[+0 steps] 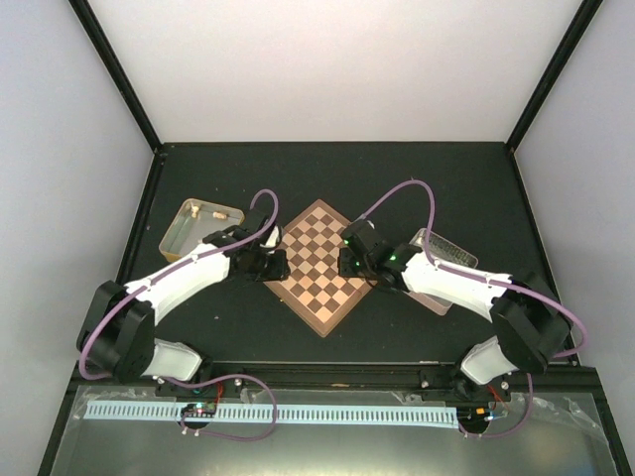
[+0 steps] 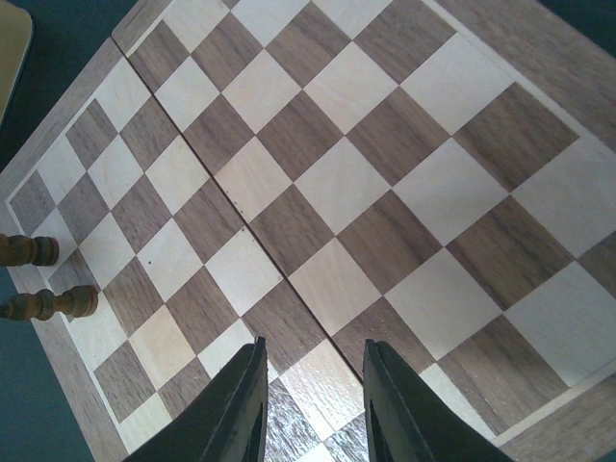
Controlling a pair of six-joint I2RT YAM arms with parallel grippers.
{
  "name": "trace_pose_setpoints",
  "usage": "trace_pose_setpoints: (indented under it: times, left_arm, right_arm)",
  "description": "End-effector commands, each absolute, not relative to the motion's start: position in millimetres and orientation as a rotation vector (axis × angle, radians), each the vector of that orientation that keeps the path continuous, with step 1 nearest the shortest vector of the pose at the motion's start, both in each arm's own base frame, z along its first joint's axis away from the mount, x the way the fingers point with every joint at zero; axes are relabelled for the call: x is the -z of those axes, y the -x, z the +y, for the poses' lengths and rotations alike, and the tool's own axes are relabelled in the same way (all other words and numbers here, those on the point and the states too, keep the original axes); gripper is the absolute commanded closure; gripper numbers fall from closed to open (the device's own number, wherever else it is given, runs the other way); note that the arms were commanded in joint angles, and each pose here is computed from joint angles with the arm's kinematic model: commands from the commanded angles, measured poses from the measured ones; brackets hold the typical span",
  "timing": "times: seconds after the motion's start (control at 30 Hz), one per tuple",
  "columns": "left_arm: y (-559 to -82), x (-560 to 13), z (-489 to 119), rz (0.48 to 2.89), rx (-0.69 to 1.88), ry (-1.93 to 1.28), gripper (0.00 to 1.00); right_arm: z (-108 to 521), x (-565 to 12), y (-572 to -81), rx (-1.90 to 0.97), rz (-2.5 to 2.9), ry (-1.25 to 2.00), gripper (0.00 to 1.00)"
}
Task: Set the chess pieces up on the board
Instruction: Adjust the chess piece on the chessboard.
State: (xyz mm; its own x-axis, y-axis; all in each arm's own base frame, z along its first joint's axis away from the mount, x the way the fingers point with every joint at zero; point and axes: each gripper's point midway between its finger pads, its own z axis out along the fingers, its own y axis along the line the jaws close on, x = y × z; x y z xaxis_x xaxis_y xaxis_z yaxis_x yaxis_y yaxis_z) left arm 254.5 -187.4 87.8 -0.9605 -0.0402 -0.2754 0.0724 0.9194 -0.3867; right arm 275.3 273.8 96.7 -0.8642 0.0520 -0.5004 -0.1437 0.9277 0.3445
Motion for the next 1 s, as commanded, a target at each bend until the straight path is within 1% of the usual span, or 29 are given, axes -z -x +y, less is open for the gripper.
trace_pose_setpoints:
  times: [0.0,0.1,0.3,0.47,0.7,0.8,0.97]
  left_arm:
    - [-266.6,-88.2,-186.1,2.815,0.499,0.018,0.72]
    - [-268.9,-84.5,-184.7,2.829,0.466,0.023,0.74]
    - [-270.6,-79.3,-181.1,2.845,0.418,0.023,0.84]
    - [-270.3,-77.6,-173.2,2.849,0.356,0.028,0.86]
    - [-268.3,-75.2,-171.5,2.856,0.348,0.022,0.86]
    - [-267.1,-74.2,-173.0,2.859,0.362,0.016,0.82]
    - [-265.0,-76.3,-176.1,2.865,0.391,0.011,0.68]
  right_arm:
    - [266.1,-111.7,-282.6,-0.51,2.498,0.028,0.71]
    - [262.9,-111.8,-281.9,-0.503,2.494,0.023,0.71]
    - [261.0,-111.4,-281.2,-0.498,2.492,0.021,0.72]
    - [261.2,-111.7,-281.6,-0.496,2.491,0.023,0.72]
    - [261.3,-110.4,-281.1,-0.495,2.496,0.024,0.72]
    - [261.3,-111.4,-281.1,-0.497,2.495,0.024,0.72]
    - [261.0,-114.5,-280.3,-0.502,2.487,0.033,0.72]
